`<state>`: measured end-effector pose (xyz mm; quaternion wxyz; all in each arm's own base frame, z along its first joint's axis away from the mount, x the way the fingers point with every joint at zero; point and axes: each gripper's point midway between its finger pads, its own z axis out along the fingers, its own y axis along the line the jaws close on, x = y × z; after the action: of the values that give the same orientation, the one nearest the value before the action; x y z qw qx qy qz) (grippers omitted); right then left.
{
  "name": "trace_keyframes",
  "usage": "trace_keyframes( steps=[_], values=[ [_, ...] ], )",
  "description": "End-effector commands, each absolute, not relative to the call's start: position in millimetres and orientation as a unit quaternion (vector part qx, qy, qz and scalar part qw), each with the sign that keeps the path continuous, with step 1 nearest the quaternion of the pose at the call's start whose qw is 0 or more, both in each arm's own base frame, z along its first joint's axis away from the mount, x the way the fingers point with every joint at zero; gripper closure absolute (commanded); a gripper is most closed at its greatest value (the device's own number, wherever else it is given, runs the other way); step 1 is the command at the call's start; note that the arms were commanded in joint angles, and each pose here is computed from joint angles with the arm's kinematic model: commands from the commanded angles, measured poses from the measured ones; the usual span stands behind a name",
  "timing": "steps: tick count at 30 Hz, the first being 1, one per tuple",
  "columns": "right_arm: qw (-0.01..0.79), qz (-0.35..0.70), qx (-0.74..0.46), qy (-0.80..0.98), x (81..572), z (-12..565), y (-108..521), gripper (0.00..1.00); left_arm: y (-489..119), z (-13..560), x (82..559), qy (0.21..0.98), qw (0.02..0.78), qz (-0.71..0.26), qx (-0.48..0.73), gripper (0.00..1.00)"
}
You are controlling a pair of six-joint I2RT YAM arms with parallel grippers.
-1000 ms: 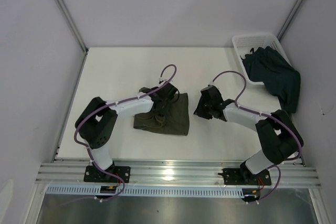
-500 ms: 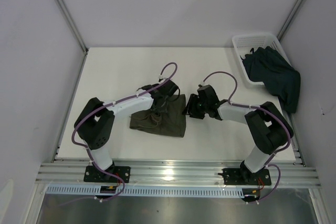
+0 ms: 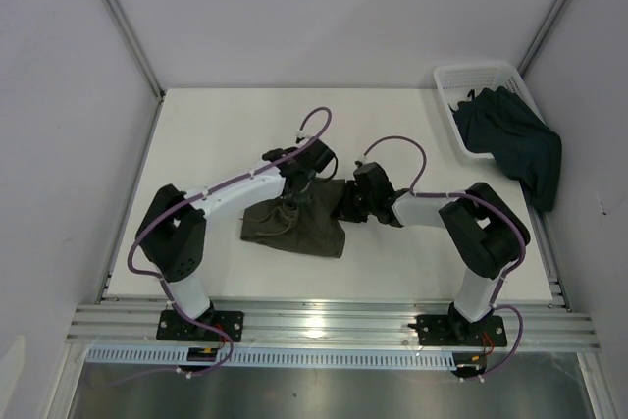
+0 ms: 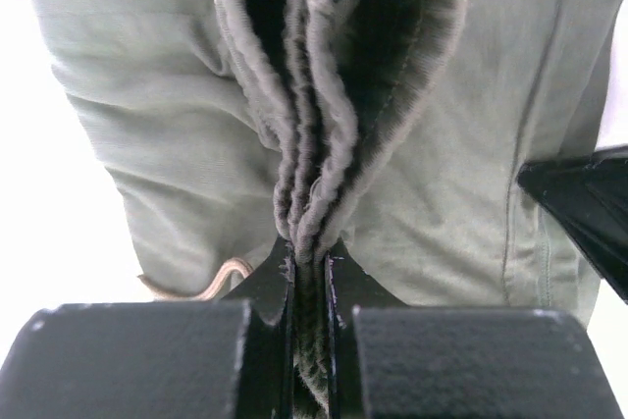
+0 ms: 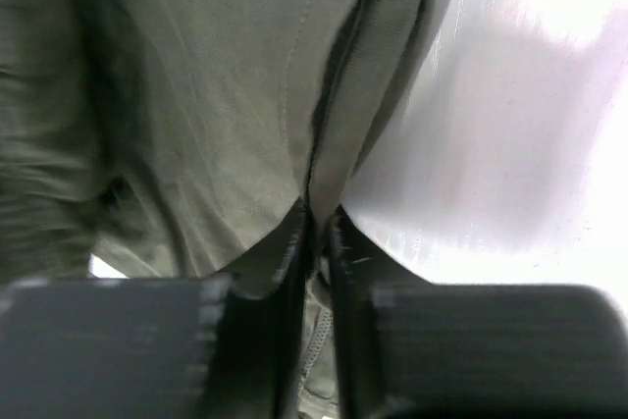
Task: Fold and stack the shorts
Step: Fold the shorts
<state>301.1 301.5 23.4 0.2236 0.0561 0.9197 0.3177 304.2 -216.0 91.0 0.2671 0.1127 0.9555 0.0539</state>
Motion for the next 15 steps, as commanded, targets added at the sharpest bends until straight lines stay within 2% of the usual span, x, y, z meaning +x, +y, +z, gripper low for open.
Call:
trace_keyframes(
  steps=[1,2,3,5,6,9,15],
  values=[
    [0.213,0.278,0.070,0.934,298.0,4.6,294.9,0.90,-207.1,152.7,322.1,0.934,0.336,0.074,0.100,1.00],
    [0.210,0.275,0.071,0.936,296.7,1.3,295.2,0.97,-200.1,164.9,322.0,0.932,0.338,0.091,0.099,1.00],
    [0.207,0.271,0.073,0.937,295.7,-0.9,294.7,0.99,-197.9,182.5,327.4,0.926,0.354,0.098,0.090,1.00],
    [0.207,0.267,0.071,0.938,293.3,-3.3,296.2,1.00,-180.2,201.2,325.2,0.920,0.358,0.138,0.083,1.00],
    [0.205,0.265,0.073,0.939,292.9,-4.5,296.1,1.00,-185.8,226.4,331.3,0.914,0.381,0.122,0.073,1.00],
    [0.208,0.261,0.073,0.940,292.1,-5.1,296.7,1.00,-199.7,244.8,324.0,0.908,0.394,0.113,0.083,1.00],
    [0.209,0.258,0.073,0.941,293.2,-3.5,296.1,1.00,-242.8,181.0,308.3,0.924,0.346,0.103,0.123,1.00]
  ],
)
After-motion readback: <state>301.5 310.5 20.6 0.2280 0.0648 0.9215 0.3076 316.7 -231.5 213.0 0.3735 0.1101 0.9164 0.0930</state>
